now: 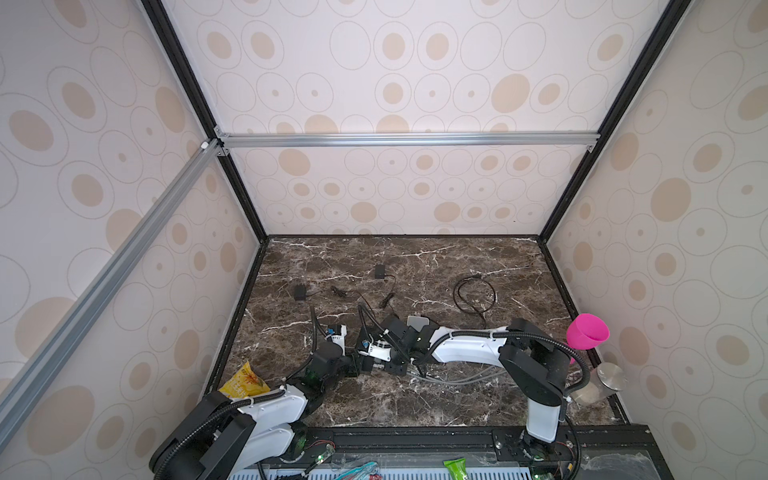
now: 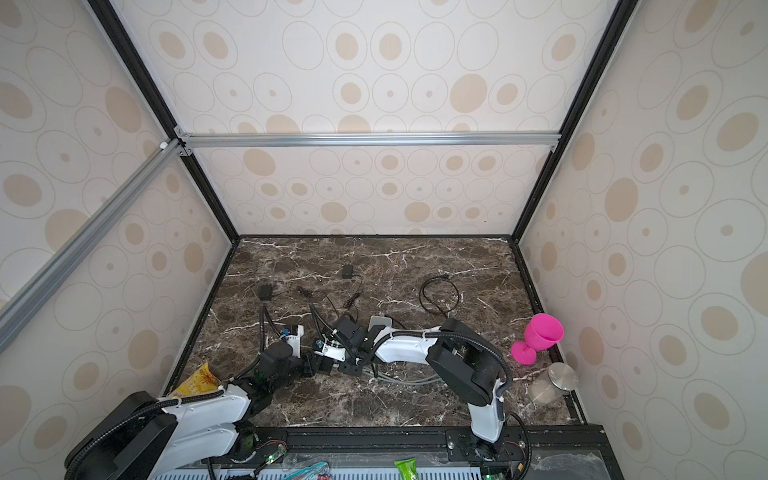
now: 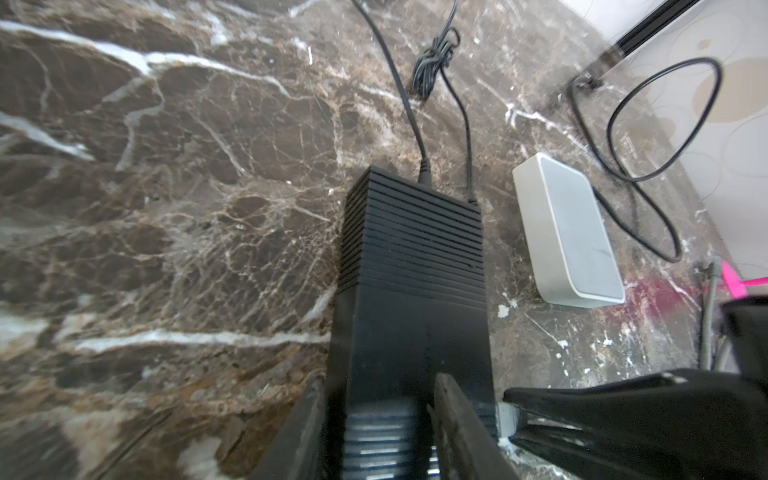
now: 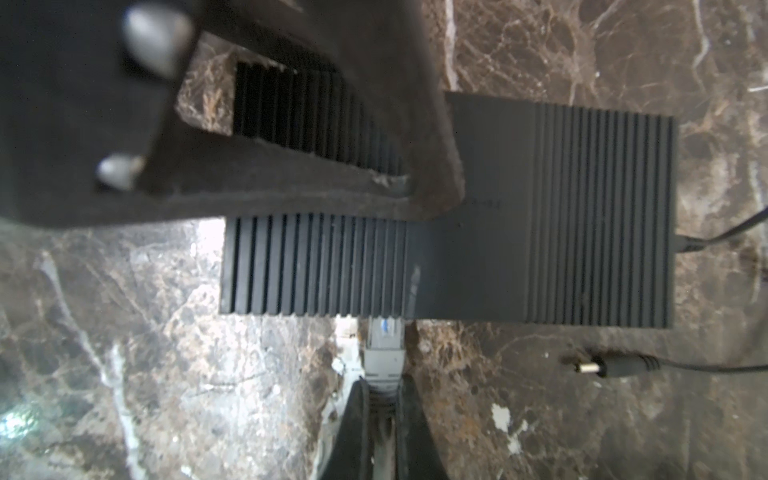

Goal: Insert the plug into the switch port
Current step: 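Push the grey plug into the port with the right gripper while the left holds, then open the right gripper off the plug while the left gripper withdraws from the switch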

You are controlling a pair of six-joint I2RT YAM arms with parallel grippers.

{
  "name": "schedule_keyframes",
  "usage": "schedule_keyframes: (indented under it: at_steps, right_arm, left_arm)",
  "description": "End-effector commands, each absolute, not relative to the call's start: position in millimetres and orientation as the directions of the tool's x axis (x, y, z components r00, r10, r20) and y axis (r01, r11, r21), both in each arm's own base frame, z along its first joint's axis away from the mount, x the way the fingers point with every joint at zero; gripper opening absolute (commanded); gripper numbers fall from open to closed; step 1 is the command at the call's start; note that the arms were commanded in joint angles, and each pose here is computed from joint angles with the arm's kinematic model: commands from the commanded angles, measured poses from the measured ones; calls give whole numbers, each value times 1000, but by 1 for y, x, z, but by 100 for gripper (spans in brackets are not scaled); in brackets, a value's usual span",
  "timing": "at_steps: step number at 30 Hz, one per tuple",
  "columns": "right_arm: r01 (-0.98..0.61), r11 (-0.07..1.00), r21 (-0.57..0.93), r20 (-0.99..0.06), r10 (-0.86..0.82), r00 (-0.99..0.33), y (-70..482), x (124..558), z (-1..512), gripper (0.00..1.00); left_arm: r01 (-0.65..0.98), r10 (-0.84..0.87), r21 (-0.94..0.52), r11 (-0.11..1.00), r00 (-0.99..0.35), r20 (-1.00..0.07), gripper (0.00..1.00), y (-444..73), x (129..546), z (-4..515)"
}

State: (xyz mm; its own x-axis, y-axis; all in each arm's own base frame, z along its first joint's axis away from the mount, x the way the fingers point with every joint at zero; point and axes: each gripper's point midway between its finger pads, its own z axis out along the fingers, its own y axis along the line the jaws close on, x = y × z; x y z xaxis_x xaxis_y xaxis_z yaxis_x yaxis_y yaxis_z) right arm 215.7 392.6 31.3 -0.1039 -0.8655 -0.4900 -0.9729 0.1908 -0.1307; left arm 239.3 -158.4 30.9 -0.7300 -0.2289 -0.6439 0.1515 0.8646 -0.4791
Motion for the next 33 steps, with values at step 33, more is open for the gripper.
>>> schedule_keyframes:
  at_steps: [33]
  right_arm:
    - [-631, 774, 51, -624, -468, -625, 430, 177, 40, 1]
  left_arm:
    - [54, -407, -551, 832, -615, -675, 59, -96, 285, 172]
